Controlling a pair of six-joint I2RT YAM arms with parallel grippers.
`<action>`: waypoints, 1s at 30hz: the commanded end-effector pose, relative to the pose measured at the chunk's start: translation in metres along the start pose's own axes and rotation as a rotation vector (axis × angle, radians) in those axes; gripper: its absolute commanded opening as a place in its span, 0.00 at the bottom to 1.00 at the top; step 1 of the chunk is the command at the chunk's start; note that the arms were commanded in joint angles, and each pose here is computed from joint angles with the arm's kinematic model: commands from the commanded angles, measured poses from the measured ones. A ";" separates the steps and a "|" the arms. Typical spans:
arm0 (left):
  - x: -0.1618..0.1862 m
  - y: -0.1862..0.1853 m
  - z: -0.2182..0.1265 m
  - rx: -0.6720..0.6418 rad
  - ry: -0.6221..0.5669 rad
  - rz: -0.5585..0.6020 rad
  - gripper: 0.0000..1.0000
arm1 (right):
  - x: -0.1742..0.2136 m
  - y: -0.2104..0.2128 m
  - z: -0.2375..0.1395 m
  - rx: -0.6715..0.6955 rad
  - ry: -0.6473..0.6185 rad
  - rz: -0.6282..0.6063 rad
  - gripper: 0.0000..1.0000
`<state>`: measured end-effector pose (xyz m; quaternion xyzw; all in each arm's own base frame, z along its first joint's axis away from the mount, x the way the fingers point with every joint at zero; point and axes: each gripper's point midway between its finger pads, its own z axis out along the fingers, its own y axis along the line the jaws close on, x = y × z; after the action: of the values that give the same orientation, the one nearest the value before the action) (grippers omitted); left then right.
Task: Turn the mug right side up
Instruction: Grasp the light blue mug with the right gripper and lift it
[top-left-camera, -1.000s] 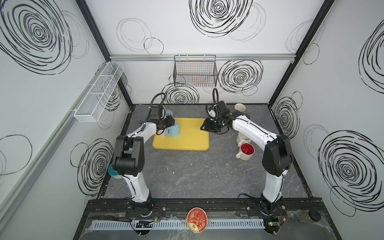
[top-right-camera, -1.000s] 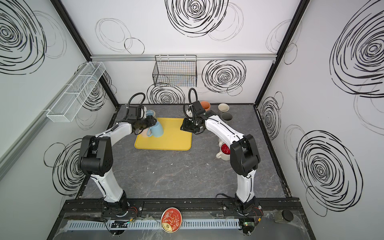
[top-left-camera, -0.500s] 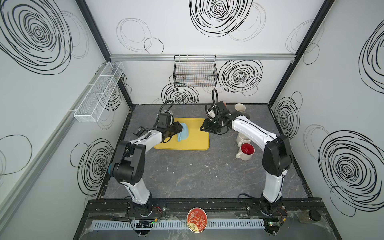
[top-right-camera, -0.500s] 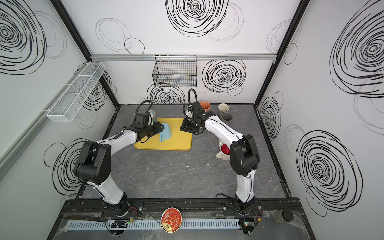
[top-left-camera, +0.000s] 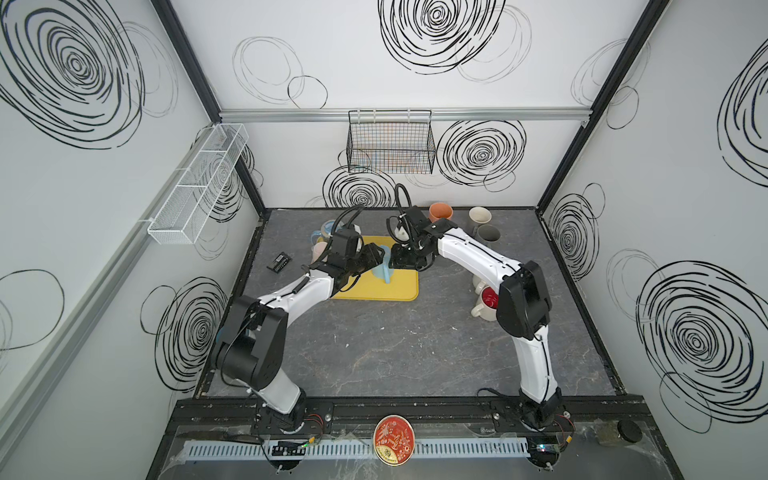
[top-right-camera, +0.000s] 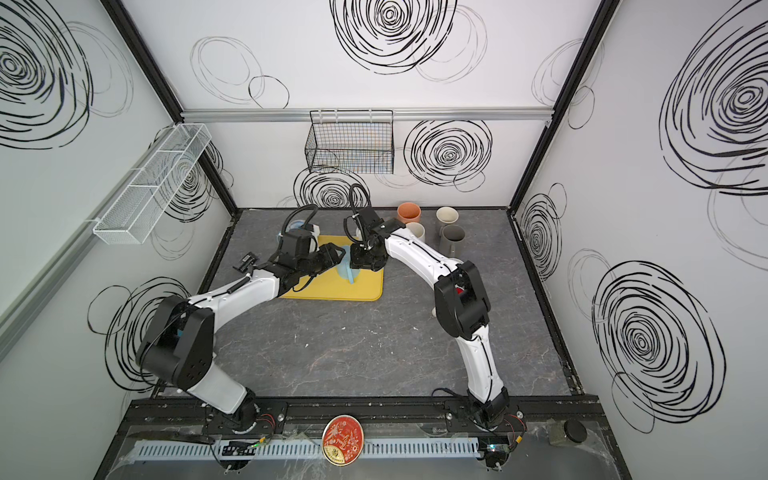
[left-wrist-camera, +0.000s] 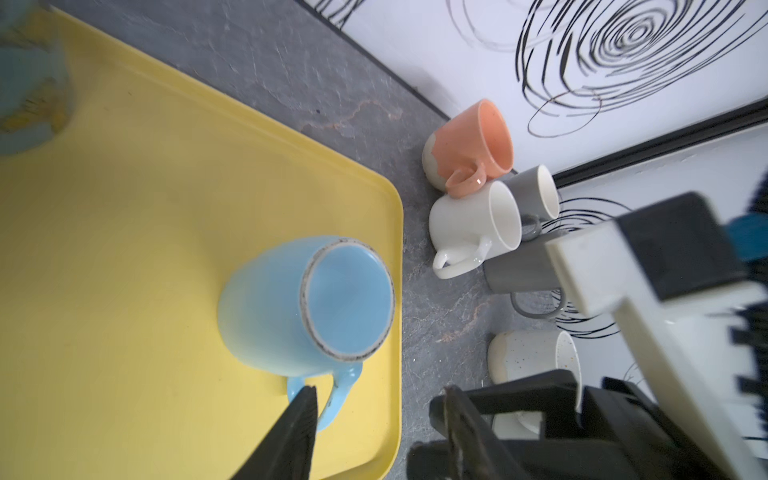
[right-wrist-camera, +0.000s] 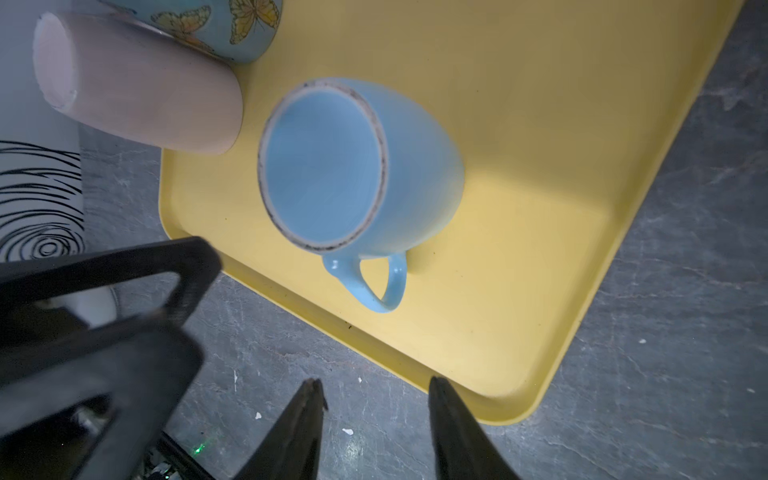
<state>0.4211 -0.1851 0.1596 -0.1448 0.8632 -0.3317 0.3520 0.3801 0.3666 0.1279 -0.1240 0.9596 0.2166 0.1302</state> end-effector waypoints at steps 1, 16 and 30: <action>-0.009 0.011 -0.023 -0.024 -0.074 -0.037 0.53 | 0.009 -0.005 0.007 0.120 0.046 -0.077 0.48; 0.012 0.060 -0.072 -0.118 -0.120 -0.108 0.54 | 0.004 -0.006 0.043 0.243 0.049 -0.153 0.46; 0.020 0.057 -0.069 -0.107 -0.115 -0.117 0.54 | -0.010 -0.019 0.055 0.291 0.007 -0.193 0.43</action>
<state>0.3571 -0.1198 0.1431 -0.2264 0.8563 -0.2917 0.3610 0.3962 0.3778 0.0783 -0.1912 0.9667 0.0731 0.1533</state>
